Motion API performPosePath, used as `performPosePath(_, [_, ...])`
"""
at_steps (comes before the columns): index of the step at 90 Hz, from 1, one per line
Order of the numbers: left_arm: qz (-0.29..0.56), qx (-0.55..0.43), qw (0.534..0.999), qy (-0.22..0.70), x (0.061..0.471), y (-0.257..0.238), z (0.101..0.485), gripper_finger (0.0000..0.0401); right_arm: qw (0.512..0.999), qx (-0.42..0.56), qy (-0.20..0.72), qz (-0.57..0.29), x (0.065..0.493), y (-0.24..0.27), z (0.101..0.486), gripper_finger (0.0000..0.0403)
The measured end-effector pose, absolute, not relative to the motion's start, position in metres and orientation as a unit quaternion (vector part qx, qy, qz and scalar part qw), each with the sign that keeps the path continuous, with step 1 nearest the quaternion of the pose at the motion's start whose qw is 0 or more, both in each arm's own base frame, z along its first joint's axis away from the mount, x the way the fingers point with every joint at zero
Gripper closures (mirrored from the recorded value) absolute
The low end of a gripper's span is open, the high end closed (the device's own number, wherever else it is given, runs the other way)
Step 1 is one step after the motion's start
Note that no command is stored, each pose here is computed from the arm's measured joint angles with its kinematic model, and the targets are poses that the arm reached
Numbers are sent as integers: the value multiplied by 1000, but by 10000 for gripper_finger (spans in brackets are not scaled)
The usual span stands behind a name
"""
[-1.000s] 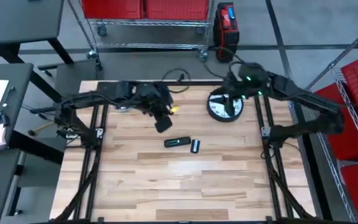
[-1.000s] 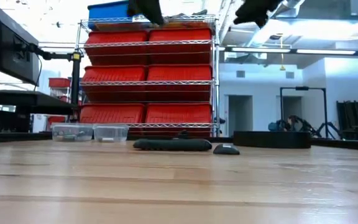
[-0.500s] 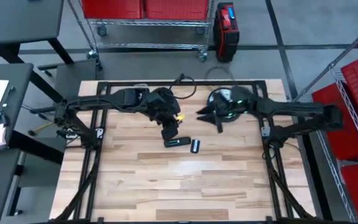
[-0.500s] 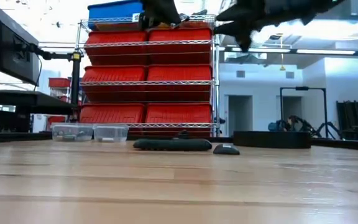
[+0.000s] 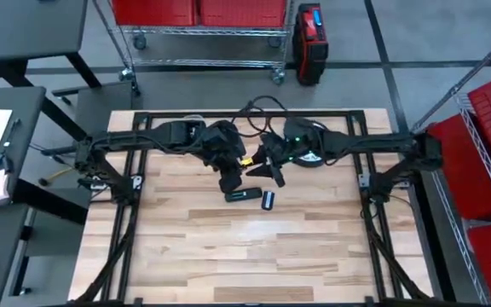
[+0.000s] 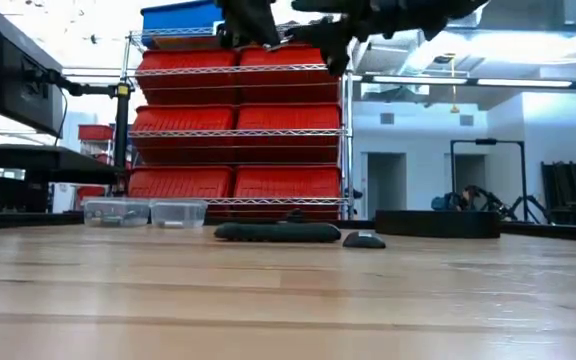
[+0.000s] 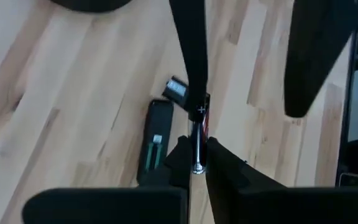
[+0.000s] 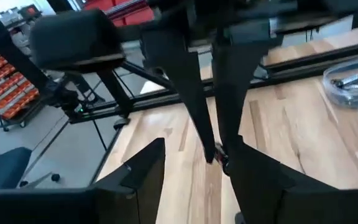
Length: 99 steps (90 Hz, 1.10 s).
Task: Insert battery
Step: Insert the silver battery into the remote battery compartment
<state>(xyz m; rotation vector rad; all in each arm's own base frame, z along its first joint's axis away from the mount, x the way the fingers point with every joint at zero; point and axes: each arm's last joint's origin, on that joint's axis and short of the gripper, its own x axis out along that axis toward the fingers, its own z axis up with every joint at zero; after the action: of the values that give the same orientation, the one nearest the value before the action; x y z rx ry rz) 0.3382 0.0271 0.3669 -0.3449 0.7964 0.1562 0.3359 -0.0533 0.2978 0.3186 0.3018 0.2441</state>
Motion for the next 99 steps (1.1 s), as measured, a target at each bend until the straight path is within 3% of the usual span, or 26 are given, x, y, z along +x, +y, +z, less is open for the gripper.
performPosePath(57, [71, -155, 905, 388, 338, 27, 367, 395, 970, 141, 167, 111, 341, -51, 289, 263])
performPosePath(99, [68, -154, 905, 390, 338, 27, 367, 395, 970, 137, 168, 109, 341, -52, 289, 390])
